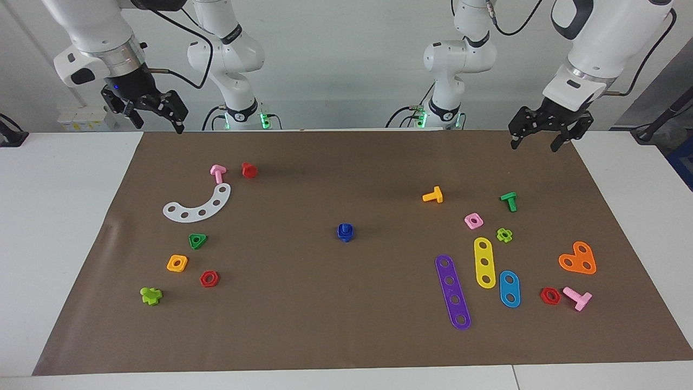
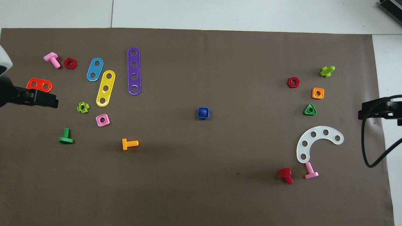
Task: Unscrew and place screws in storage area
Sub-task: 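Reach the left gripper toward the blue nut on the blue bolt, then lower the left gripper over the blue nut and close on it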
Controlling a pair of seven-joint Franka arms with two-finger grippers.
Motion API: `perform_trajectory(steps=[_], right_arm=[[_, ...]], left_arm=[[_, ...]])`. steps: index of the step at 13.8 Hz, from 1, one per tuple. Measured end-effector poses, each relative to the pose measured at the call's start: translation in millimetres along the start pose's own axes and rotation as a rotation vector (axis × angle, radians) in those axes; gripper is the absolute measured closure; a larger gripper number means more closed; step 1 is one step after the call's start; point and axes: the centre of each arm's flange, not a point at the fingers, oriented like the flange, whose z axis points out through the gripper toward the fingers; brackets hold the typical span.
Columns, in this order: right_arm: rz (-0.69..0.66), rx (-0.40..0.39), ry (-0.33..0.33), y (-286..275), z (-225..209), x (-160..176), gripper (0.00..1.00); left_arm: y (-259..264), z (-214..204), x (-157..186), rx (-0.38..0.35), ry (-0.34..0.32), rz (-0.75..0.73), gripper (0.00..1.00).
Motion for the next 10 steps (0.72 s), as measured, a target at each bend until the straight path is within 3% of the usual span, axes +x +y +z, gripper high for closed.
perform_trajectory(steps=[5,10], right_arm=[[0.0,0.0,0.0,0,0,0,0.0],[0.0,0.0,0.0,0,0,0,0.0]], left_arm=[[93,32,12,-0.004,0.033,0.116,0.0],[195,105,38,-0.019,0.046,0.138,0.0]])
